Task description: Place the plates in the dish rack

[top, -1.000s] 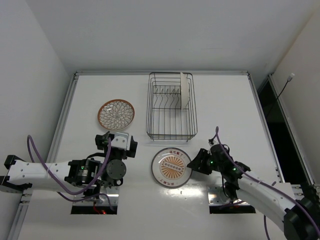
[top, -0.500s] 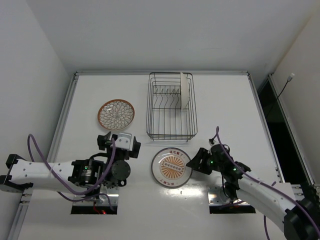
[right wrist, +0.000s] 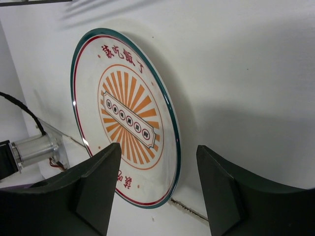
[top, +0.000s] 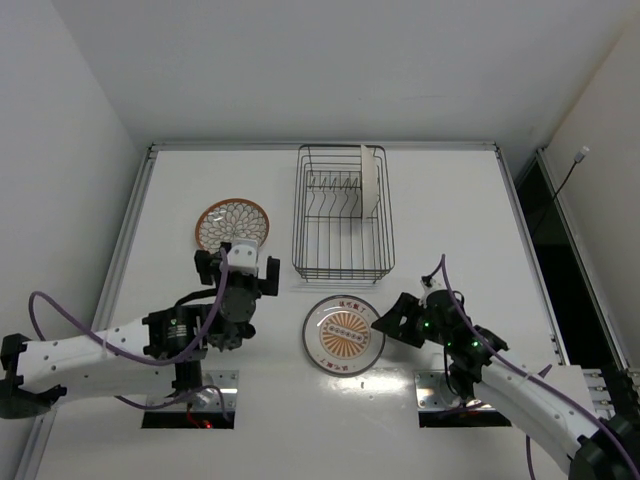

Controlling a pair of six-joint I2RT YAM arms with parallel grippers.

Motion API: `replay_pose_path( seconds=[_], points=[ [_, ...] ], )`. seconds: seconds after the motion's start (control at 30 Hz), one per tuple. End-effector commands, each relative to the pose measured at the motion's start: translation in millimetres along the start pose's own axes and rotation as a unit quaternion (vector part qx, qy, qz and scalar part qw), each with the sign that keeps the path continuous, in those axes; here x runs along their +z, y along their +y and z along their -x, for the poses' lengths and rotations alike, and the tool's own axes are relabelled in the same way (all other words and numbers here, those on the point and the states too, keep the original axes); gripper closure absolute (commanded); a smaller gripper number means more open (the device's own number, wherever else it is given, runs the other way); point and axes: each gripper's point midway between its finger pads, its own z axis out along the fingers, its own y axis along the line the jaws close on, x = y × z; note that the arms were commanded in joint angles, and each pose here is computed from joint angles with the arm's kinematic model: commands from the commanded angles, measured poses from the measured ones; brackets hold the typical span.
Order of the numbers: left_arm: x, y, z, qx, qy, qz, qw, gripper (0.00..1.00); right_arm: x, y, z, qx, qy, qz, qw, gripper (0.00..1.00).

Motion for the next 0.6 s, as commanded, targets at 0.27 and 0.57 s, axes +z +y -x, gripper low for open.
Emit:
replay_pose_path(
  seconds=[0.27, 0.57],
  points=[
    [0.2, -46.7, 15.5, -0.082, 0.004, -0.157, 0.984, 0.00, -1.0, -16.4, -7.9, -0.014, 0.010, -0.027, 0.999, 0.06],
    [0.9, -27.5, 25.2, -0.103, -0.013, -0.123, 0.987, 0.00, 5.4, -12.4, -6.6, -0.010, -0.003, 0.002, 1.000, 0.12]
  ],
)
